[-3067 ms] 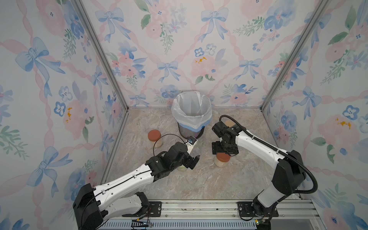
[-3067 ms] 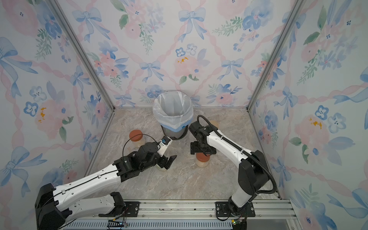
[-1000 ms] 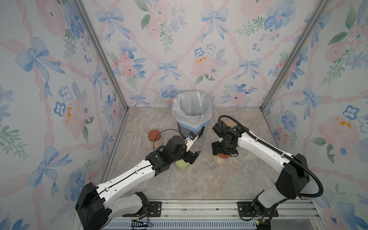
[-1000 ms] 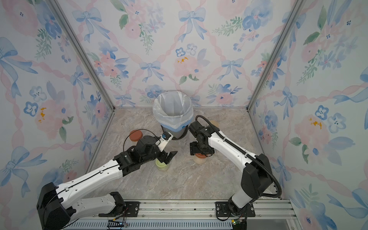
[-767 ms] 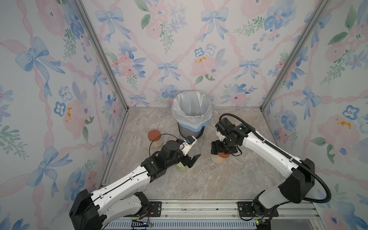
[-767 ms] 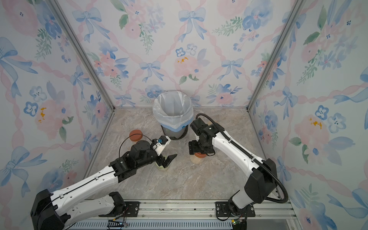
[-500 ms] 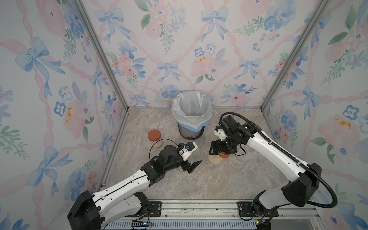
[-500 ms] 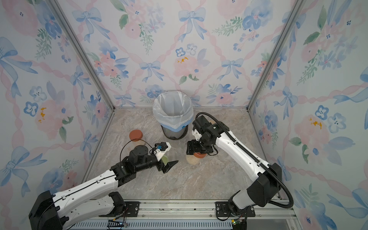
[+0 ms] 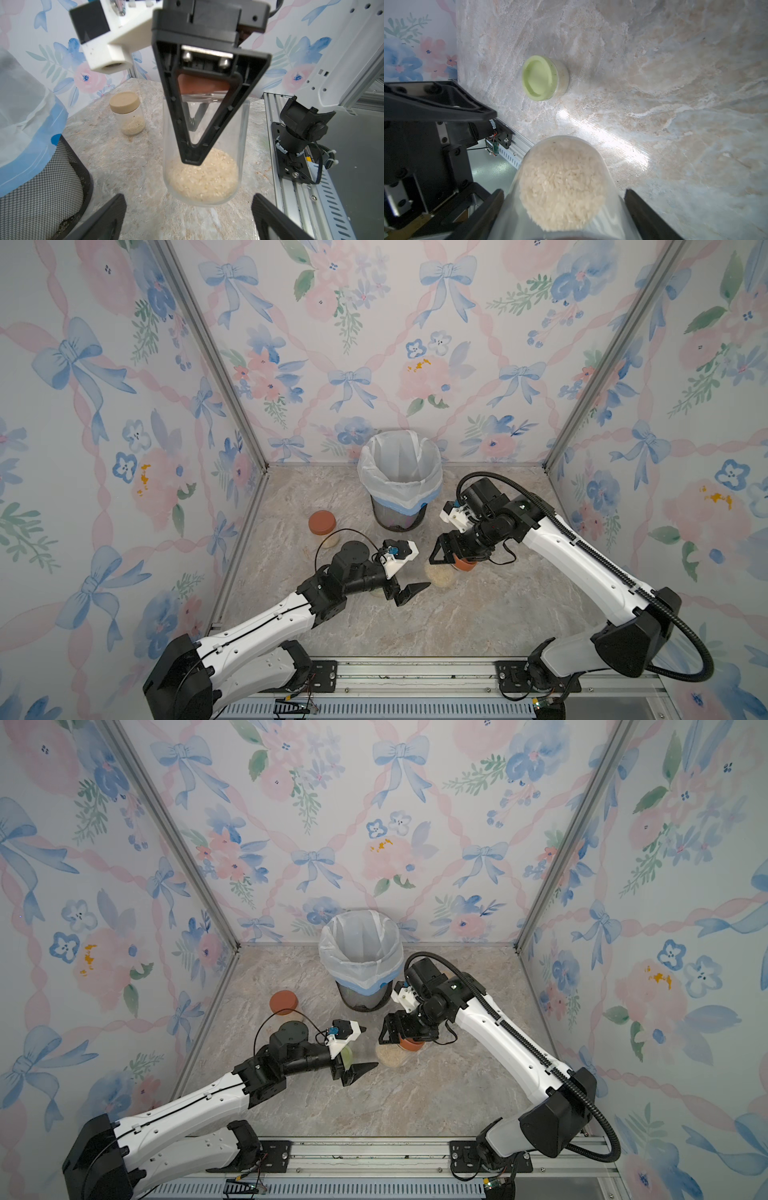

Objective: Empty moldy rice from jars
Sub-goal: Pick up the jar from the center of the board.

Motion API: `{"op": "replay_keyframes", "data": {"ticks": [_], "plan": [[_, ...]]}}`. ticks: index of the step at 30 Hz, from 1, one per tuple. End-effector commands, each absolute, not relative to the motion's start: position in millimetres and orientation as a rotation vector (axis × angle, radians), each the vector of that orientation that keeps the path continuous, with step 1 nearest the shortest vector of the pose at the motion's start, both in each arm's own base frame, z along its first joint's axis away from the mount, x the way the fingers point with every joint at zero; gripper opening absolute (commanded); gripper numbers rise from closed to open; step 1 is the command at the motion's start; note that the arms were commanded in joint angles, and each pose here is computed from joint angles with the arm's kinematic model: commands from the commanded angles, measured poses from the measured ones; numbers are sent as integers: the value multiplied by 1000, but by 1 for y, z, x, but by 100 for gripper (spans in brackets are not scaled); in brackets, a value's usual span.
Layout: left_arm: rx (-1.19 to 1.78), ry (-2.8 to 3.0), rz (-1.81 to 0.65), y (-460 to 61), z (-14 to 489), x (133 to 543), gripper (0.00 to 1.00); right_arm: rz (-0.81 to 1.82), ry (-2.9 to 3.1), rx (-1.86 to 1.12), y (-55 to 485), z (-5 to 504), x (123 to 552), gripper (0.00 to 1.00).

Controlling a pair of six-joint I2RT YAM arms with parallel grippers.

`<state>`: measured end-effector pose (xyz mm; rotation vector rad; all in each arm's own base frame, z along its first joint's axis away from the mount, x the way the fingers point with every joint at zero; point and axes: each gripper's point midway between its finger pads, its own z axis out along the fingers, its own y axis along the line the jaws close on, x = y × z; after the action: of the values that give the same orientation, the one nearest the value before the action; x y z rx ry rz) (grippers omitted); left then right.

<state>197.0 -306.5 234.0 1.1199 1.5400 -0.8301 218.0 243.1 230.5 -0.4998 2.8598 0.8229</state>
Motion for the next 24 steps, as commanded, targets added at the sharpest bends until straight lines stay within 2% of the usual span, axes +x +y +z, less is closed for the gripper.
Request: {"op": "replay_keyframes", "data": {"ticks": [1, 24], "plan": [[1139, 1479, -869, -316, 252, 196, 98, 973, 2715, -567, 263, 265, 222, 0], [1180, 1502, -851, -334, 243, 212, 98, 1245, 2557, -668, 314, 291, 207, 0]]}}
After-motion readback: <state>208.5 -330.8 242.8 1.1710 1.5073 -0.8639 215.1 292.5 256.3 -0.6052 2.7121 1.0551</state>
